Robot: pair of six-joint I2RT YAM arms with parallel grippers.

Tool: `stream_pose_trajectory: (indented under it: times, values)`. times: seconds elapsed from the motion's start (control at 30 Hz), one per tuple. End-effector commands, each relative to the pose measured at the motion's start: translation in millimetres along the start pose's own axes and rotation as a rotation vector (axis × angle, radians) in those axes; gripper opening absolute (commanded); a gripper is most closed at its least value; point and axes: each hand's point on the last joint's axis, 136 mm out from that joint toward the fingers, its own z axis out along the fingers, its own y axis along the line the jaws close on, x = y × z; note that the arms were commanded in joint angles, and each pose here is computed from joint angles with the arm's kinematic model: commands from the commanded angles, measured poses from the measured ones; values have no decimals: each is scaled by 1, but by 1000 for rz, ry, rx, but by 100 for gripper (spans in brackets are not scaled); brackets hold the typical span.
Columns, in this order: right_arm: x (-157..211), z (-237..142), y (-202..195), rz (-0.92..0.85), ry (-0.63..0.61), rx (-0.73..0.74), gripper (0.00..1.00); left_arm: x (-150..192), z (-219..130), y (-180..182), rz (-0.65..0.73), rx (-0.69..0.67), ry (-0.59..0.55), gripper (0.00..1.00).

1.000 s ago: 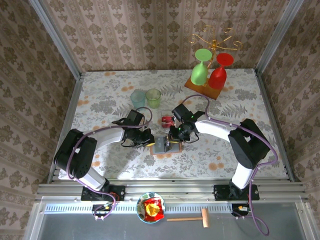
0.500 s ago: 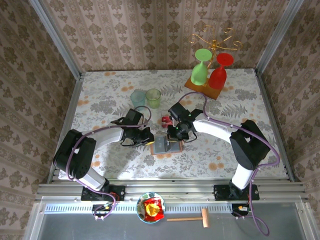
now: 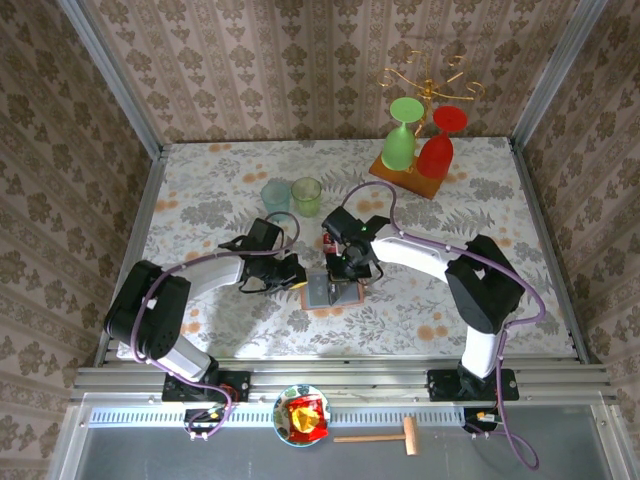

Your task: Take the credit cards out of the card holder

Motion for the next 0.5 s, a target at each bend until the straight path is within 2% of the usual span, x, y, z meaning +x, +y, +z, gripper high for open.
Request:
stream_pose_trajectory:
  times: [0.0, 0.13, 0.47]
  values:
    - [1, -1, -5, -26, -1, 77, 12, 1, -4, -3, 20, 30, -5, 7]
    - [5, -3, -2, 0, 8, 68, 17, -1, -5, -2, 16, 33, -10, 8]
    - [16, -6, 3, 62, 15, 31, 15, -1, -3, -3, 16, 41, -2, 8]
